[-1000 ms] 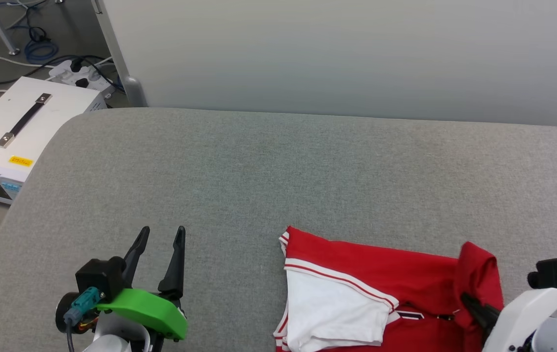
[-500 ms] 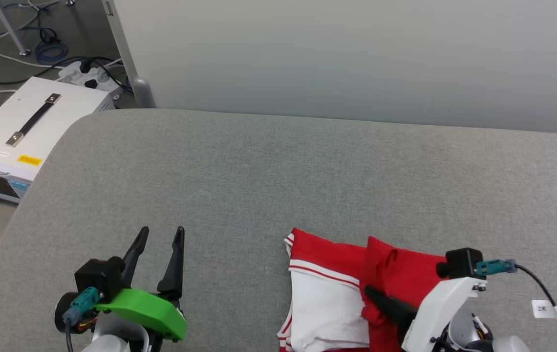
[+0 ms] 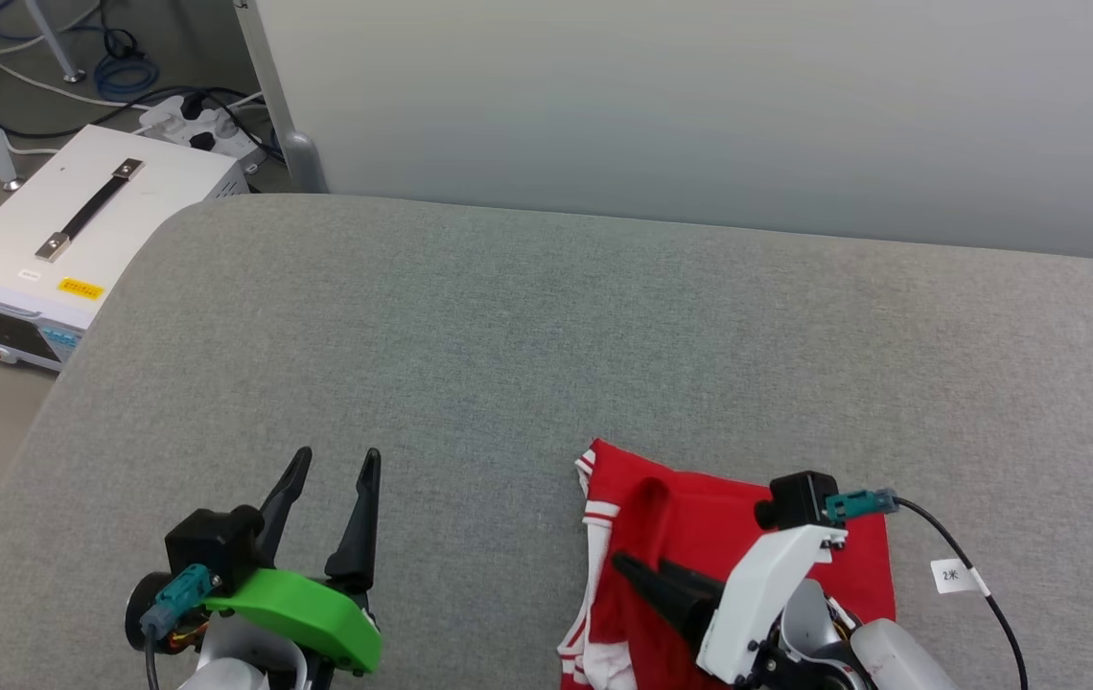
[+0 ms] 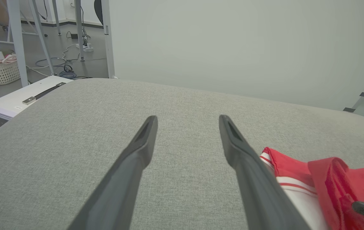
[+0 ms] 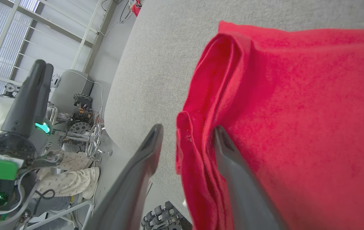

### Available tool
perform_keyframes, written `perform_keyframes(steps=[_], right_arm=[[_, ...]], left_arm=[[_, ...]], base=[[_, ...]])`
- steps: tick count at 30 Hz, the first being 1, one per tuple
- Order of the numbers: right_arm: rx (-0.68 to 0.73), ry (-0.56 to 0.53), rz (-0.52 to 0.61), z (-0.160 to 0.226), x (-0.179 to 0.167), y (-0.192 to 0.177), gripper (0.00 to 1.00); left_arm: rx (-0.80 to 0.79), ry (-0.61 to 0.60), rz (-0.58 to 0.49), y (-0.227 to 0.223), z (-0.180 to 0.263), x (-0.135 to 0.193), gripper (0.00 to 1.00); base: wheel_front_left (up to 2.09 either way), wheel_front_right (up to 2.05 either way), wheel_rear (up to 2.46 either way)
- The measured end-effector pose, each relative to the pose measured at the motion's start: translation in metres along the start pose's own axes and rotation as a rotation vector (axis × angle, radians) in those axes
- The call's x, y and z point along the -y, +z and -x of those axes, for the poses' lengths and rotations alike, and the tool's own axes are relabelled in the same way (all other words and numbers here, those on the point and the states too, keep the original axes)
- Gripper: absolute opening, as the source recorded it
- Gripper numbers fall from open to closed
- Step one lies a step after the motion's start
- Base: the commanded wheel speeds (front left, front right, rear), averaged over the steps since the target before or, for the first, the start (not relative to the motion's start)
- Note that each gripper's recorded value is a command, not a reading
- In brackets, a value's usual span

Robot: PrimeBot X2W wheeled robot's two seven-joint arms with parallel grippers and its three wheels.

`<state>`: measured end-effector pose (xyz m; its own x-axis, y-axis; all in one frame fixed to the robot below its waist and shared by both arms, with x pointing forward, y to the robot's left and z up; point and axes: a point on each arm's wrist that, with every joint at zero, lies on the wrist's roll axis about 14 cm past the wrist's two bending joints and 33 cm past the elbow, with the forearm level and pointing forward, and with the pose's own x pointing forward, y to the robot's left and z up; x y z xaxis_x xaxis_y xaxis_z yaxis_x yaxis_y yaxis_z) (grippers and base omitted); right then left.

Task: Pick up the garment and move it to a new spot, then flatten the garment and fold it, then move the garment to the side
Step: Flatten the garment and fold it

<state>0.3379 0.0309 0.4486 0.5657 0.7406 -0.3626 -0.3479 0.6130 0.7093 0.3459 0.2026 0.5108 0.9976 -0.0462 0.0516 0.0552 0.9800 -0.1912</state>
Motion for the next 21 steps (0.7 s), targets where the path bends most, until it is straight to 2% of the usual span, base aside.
perform_keyframes(steps=[5, 11, 17, 19, 21], right_arm=[[0.021, 0.066, -0.014, -0.010, -0.020, 0.002, 1.00], [0.050, 0.091, 0.012, -0.011, -0.029, 0.011, 1.00], [0.191, -0.007, 0.305, 0.001, -0.018, 0.061, 1.00], [0.255, -0.089, 0.477, 0.018, -0.002, 0.086, 1.00], [0.331, -0.157, 0.573, 0.036, 0.012, 0.113, 1.00]], left_arm=[[-0.008, 0.001, 0.003, -0.003, 0.000, 0.000, 1.00], [-0.001, -0.002, 0.003, -0.001, -0.002, 0.001, 1.00], [0.023, -0.017, 0.004, 0.006, -0.006, 0.006, 1.00], [0.034, -0.024, 0.006, 0.009, -0.008, 0.009, 1.00], [0.047, -0.032, 0.011, 0.013, -0.010, 0.012, 1.00]], base=[[0.00, 0.00, 0.00], [0.00, 0.00, 0.00], [0.00, 0.00, 0.00], [0.00, 0.00, 0.00], [0.00, 0.00, 0.00]])
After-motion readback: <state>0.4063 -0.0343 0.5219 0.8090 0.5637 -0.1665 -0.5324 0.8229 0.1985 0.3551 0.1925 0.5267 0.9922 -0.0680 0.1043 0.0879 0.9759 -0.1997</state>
